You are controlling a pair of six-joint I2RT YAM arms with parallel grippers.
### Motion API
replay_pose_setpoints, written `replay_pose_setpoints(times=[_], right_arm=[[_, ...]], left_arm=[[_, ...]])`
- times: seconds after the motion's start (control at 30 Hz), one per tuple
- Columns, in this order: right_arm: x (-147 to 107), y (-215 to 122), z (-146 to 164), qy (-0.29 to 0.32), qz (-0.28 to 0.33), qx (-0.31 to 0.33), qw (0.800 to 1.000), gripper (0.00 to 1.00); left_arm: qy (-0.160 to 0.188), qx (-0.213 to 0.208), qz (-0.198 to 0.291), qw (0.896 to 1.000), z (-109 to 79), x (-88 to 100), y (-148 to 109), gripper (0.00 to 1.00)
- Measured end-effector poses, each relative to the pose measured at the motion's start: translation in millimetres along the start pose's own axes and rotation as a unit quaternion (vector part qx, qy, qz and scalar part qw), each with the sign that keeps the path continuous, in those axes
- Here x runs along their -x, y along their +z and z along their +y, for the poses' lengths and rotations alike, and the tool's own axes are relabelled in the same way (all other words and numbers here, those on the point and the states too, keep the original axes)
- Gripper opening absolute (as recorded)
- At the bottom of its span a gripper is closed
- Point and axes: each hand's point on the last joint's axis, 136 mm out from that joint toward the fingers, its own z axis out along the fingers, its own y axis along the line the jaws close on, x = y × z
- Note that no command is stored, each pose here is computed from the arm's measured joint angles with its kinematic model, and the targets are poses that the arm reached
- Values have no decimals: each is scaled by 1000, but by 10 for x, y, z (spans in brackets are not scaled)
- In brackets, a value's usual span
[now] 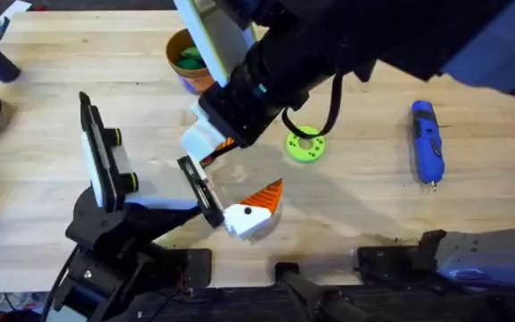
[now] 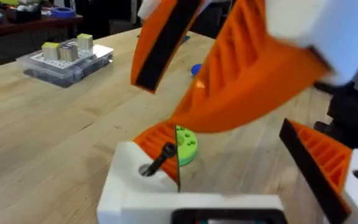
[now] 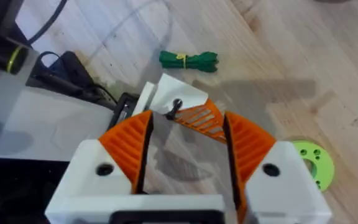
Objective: Pick up the gripper from the table and insert it into the empty holder that is missing its gripper. Then pick up a screw, insert it into the mounting hole, and use the screwdriver to tighten it. Finally, clean up the table by picking up the vegetable and placing it into the bucket.
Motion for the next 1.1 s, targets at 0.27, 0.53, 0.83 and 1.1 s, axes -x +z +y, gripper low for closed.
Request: replay_pose_setpoints(times=[0.27,0.53,0.83,1.1], right_arm=[[-45,83,132,-14,12,8,1000,574],[-79,224,110,-12,30,5,999,410],[-79,226,110,-13,31,5,999,148],[-69,227,112,-12,29,6,999,8]], left_arm=[[0,0,0,1000,0,0,0,994],[0,0,0,1000,0,0,0,994],[0,0,0,1000,0,0,0,994],[0,0,0,1000,0,0,0,994]])
